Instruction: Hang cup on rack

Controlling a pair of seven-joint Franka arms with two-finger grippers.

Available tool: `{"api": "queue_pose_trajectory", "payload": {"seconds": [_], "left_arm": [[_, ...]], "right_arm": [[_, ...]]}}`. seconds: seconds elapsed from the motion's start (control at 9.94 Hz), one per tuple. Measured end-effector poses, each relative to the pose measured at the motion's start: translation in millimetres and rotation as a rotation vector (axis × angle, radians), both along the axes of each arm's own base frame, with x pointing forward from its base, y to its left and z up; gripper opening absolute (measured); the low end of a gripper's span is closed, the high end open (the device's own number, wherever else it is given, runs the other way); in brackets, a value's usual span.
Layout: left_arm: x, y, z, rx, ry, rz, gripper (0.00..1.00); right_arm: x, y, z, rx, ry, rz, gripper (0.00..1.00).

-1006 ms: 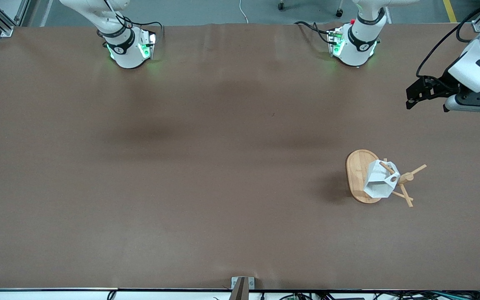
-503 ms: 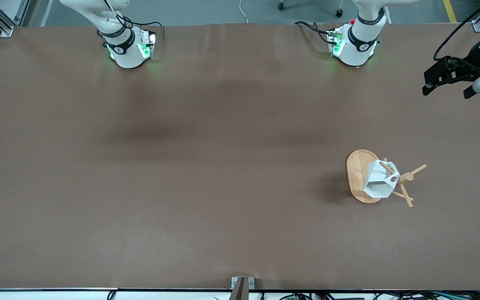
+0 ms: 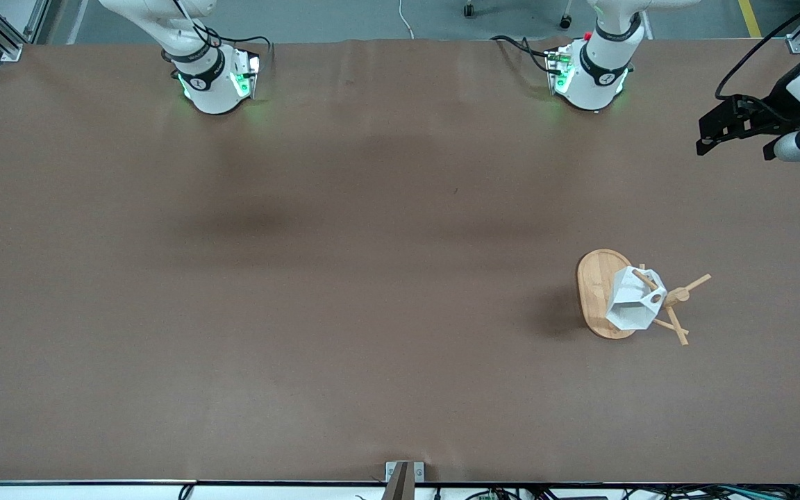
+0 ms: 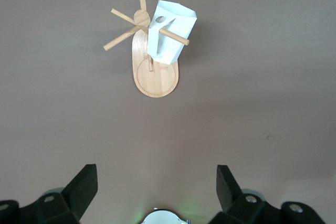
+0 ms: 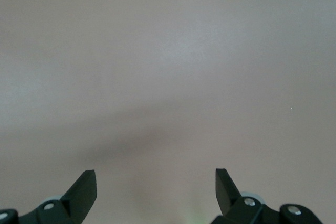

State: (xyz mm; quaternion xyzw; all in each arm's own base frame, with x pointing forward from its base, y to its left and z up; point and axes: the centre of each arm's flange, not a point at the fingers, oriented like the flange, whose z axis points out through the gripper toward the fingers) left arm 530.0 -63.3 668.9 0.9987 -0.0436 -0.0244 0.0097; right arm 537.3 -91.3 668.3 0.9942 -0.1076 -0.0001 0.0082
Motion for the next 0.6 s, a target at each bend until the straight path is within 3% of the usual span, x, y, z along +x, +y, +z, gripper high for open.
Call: {"api": "queue_pose_trajectory", "payload": {"seconds": [0.6], "left_arm": [[7.5, 11.6, -1.7, -0.004, -0.041, 0.024, 1.00]], "right_arm": [[0.0, -0.4, -0.1, 0.000, 0.000, -0.001, 1.00]]}}
